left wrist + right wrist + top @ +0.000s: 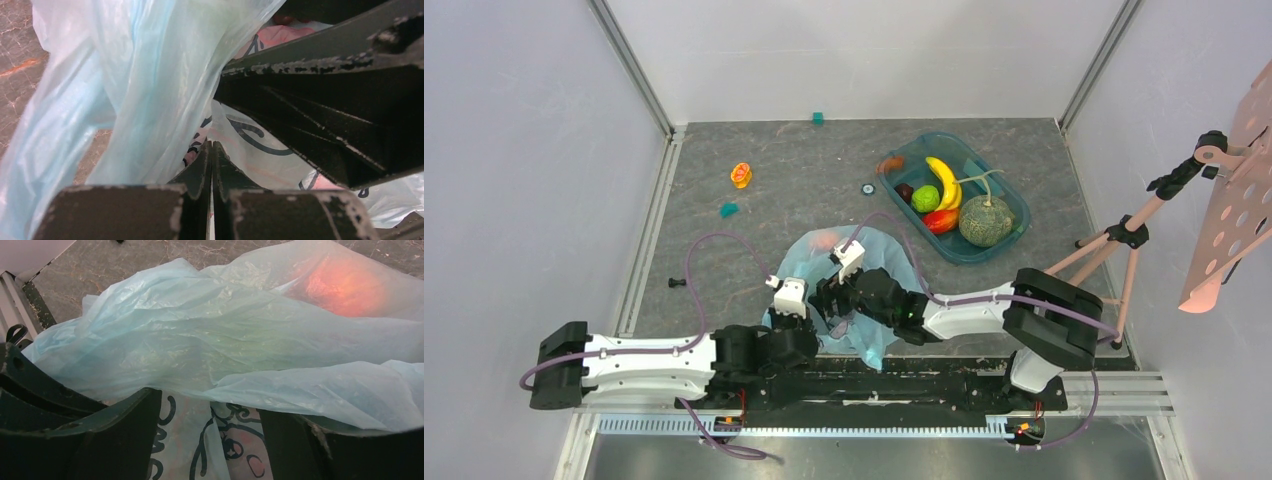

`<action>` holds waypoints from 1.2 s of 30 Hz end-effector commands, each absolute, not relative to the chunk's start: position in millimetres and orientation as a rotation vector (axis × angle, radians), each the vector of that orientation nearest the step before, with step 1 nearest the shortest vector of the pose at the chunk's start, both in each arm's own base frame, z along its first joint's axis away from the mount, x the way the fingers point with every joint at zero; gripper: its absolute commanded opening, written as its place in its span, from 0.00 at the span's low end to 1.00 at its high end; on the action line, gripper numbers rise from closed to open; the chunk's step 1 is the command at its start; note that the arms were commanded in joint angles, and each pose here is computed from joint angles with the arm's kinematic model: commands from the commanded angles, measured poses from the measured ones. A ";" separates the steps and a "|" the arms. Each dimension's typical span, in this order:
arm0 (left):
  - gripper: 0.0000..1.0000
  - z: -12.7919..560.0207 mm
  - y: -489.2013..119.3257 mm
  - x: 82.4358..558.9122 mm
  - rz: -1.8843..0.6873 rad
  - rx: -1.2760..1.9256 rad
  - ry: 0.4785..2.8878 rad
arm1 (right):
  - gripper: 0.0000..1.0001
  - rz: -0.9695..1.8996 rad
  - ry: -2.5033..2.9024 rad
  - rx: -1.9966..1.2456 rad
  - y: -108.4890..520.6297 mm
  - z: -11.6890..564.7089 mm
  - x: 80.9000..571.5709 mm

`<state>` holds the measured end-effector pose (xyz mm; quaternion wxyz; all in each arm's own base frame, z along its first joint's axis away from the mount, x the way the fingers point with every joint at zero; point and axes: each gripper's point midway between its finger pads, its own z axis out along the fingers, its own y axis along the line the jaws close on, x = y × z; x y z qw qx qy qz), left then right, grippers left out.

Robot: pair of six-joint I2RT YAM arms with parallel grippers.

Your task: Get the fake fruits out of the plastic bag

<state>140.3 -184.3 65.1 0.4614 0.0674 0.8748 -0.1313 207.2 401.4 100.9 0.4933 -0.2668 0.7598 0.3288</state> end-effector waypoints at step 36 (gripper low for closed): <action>0.02 55.1 -166.2 142.5 -0.374 -0.067 2.132 | 0.98 0.656 1.889 -0.386 439.7 77.6 298.2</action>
